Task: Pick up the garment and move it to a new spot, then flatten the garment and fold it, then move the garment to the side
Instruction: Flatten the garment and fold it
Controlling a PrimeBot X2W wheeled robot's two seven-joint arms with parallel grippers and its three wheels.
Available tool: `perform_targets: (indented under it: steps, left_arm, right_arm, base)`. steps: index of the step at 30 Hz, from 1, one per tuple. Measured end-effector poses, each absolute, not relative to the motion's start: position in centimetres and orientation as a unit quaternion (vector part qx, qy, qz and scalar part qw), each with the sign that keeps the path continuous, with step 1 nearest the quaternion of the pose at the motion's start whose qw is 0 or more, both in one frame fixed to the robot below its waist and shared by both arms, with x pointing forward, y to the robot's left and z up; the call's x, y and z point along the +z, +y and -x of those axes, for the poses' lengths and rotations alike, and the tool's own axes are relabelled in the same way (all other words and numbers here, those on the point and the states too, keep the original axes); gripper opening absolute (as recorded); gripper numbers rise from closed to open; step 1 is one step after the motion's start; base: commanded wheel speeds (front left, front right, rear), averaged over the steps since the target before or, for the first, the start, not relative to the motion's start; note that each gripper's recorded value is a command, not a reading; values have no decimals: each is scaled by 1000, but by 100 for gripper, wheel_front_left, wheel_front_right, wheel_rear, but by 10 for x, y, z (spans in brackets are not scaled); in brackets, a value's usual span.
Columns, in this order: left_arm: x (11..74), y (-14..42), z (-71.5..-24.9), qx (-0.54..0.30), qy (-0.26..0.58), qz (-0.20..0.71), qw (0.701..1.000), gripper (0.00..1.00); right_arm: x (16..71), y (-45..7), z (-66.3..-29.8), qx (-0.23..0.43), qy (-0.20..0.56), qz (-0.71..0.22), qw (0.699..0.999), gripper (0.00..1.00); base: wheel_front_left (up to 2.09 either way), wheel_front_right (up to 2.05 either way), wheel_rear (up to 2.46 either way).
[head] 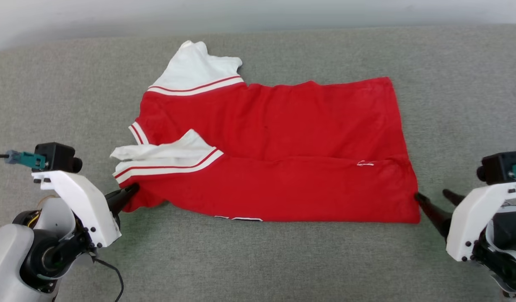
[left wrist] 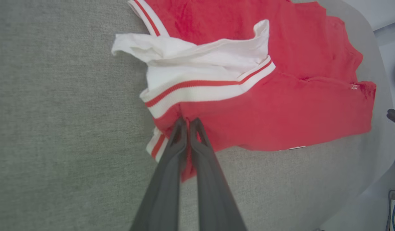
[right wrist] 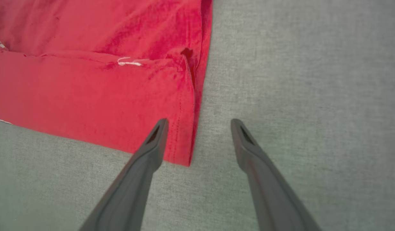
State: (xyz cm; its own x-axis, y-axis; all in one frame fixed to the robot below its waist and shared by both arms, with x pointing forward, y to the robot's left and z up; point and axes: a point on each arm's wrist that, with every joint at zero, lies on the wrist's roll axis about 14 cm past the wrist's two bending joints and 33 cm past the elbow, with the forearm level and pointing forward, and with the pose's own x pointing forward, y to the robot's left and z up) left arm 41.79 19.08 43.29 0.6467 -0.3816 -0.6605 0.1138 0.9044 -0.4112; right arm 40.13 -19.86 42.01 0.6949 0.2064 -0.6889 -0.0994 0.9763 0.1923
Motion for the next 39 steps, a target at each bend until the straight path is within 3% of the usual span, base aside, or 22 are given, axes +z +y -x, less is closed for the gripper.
perform_targets:
  steps: [10,11,12,21,31,39]
  left_arm:
    - [419,192,-415,-134,413,170,885,0]
    - [418,191,-415,-135,414,171,884,0]
    - [417,191,-415,-134,414,172,884,0]
    - [421,191,-418,-137,402,174,888,0]
    - [447,187,-410,-150,370,166,902,0]
    - [463,186,-377,-147,352,169,909,0]
  right_arm:
    - [373,-170,-407,118,481,-73,866,100]
    - [370,-169,-406,118,487,-75,862,41]
    - [368,-168,-406,120,492,-71,859,0]
    - [370,-161,-405,133,497,-76,854,0]
    - [411,-165,-411,138,439,-63,886,0]
    - [437,-169,-386,137,414,-56,898,0]
  base:
    - [0,0,0]
    - [0,0,0]
    - [0,0,0]
    - [0,0,0]
    - [0,0,0]
    - [0,0,0]
